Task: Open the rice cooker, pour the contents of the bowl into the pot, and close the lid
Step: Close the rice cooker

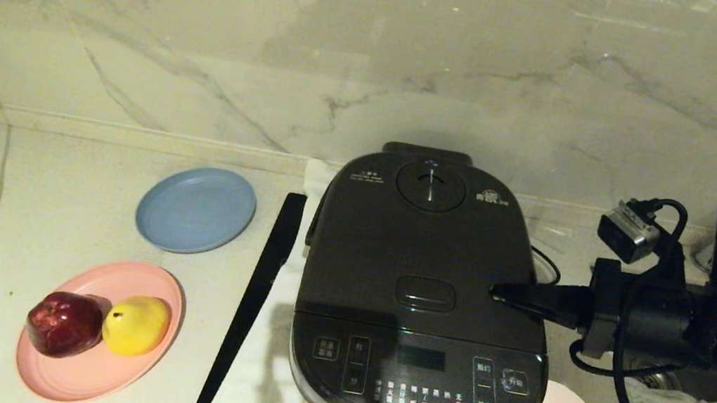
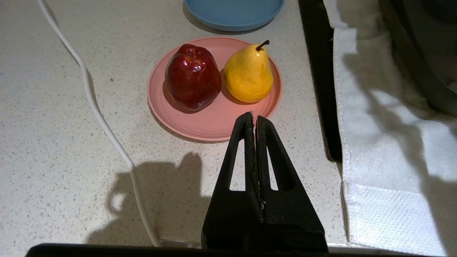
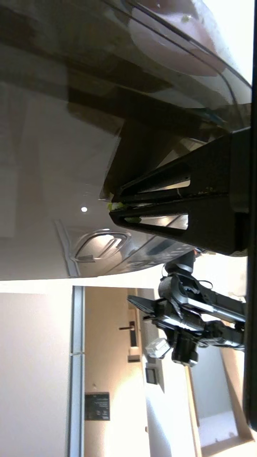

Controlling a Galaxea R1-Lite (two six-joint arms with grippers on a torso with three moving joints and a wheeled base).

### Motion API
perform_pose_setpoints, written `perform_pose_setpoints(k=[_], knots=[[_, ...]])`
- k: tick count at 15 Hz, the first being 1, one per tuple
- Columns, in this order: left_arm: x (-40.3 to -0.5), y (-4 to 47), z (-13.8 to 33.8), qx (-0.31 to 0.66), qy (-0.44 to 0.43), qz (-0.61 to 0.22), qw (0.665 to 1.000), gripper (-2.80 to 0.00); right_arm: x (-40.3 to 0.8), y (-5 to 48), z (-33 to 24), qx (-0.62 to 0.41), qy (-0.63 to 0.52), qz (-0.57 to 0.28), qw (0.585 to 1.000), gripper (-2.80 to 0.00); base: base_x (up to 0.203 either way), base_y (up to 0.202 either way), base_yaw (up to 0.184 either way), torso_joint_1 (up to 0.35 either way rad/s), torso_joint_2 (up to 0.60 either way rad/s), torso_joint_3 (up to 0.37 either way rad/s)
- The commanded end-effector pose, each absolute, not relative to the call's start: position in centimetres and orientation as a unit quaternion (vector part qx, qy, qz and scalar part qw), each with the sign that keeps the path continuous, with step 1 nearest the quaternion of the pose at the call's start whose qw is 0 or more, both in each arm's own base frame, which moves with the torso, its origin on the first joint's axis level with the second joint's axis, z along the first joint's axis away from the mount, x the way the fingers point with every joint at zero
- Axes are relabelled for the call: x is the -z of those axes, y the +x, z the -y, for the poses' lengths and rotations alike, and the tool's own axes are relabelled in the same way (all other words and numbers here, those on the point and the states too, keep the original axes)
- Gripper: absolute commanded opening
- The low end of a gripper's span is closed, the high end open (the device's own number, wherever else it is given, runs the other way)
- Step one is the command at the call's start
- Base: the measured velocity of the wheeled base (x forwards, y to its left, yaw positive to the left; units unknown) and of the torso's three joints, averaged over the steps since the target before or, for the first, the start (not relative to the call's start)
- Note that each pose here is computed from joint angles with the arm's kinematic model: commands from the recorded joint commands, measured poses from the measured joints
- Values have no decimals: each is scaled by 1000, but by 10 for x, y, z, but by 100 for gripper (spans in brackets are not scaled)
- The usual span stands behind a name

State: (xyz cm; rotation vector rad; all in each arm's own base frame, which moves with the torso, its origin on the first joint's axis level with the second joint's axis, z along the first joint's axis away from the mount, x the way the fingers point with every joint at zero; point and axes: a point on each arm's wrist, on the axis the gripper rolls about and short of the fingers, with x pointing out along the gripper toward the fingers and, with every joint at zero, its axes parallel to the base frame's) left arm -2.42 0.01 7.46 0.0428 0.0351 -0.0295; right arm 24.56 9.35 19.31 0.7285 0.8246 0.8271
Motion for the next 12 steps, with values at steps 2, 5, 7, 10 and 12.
perform_pose_setpoints(k=[2,5,7,10,12], knots=[[-75,-24,0,15,21,-17,999,-280,-215,237,-90,-395,335,-350,781,-280,0,0,0,0,0,0],[-75,-24,0,15,22,-17,1000,-280,-248,215,-84,-401,331,-320,792,-280,0,0,0,0,0,0],[-75,-24,0,16,22,-17,1000,-280,-263,203,-82,-374,329,-339,798,-280,0,0,0,0,0,0],[-75,-24,0,15,22,-17,1000,-280,-272,179,-78,-335,284,-371,818,-280,0,0,0,0,0,0],[-75,-24,0,15,22,-17,1000,-280,-272,164,-80,-335,267,-385,817,-280,0,0,0,0,0,0]])
